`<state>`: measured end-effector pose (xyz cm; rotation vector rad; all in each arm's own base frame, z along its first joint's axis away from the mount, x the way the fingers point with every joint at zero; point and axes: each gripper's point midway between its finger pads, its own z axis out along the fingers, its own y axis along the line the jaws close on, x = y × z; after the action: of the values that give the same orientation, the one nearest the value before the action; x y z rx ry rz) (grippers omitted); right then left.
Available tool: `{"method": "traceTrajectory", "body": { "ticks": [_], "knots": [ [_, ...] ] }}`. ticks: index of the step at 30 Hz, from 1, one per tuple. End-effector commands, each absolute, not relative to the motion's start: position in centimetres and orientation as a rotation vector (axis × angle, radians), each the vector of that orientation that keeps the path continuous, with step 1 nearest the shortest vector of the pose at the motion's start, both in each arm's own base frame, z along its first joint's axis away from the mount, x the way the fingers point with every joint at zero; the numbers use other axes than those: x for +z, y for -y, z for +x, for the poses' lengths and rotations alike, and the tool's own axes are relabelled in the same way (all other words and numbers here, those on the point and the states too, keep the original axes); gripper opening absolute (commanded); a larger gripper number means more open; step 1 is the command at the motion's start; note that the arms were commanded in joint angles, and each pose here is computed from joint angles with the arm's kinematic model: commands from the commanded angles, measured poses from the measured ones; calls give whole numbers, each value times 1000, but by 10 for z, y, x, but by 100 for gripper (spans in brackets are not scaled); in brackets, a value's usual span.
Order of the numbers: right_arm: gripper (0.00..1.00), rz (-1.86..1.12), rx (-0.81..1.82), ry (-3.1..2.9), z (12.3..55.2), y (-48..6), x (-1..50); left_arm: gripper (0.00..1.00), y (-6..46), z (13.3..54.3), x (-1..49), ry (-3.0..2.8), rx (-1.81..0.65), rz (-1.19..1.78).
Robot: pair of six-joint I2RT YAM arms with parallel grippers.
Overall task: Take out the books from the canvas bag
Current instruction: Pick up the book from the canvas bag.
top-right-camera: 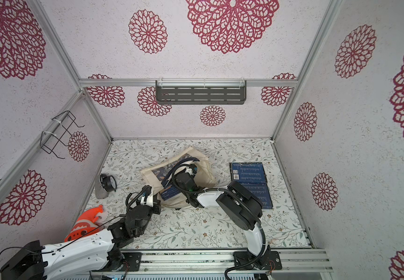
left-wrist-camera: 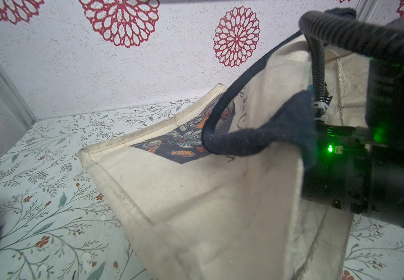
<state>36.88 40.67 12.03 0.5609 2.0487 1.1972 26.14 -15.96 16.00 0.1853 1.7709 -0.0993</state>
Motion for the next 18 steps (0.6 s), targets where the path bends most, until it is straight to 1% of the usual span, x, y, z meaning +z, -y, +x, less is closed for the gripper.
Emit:
{"method": "traceTrajectory", "body": {
  "ticks": [1,8,11,13,15,18],
  "knots": [
    [29,507,1241,-1904,383,-405,184,0,171,264,188,-1696,-181,152],
    [28,507,1270,-1906,386,-407,187,0,171,264,189,-1695,-182,153],
    [24,498,1278,-1886,388,-408,195,0,171,264,189,-1695,-182,154],
    [24,495,1281,-1884,390,-411,196,0,171,264,188,-1697,-181,155],
    [27,486,1303,-1866,393,-416,198,0,172,264,188,-1699,-180,160],
    [36,469,1308,-1874,398,-423,192,0,172,264,187,-1699,-179,160]
  ]
}}
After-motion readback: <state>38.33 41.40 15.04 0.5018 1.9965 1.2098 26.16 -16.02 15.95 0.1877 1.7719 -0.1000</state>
